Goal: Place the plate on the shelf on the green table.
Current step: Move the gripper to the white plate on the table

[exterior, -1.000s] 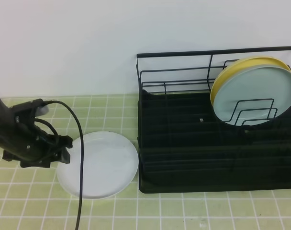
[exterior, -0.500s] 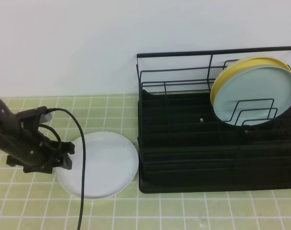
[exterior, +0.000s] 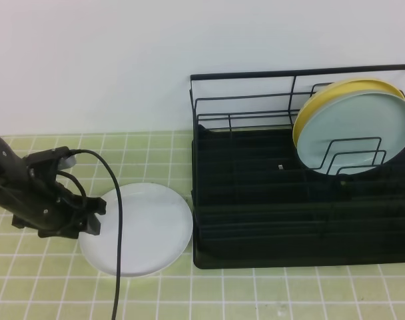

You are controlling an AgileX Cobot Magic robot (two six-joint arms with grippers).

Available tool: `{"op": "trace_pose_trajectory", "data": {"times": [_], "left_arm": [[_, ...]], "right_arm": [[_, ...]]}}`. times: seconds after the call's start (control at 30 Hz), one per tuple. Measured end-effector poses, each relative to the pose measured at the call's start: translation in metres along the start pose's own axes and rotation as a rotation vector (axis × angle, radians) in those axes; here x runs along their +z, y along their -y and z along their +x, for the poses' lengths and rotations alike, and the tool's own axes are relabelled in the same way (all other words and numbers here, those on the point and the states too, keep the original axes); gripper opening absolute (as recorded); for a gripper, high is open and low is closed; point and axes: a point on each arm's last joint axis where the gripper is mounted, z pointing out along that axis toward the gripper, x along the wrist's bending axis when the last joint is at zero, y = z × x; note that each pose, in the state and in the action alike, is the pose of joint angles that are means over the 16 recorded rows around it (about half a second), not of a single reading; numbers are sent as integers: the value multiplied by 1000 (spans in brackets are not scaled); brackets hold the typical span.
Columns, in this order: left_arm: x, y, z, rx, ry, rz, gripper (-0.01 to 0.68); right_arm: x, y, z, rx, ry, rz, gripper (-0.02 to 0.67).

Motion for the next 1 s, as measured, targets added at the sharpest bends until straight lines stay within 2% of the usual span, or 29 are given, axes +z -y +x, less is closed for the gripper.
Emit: {"op": "trace_pose_trajectory", "data": {"times": [0.33,0.5,1.0], "left_arm": [[0,-1,0,33,-4,-16,201],[0,-2,0,37,-6,-21,172],[0,-2,1,57,-7,-25,300]], "right_arm": [[1,1,0,-4,-1,4,-1],[2,3,1,-6,-1,7,-1],[4,7,1,-8,-1,3,-1]]}}
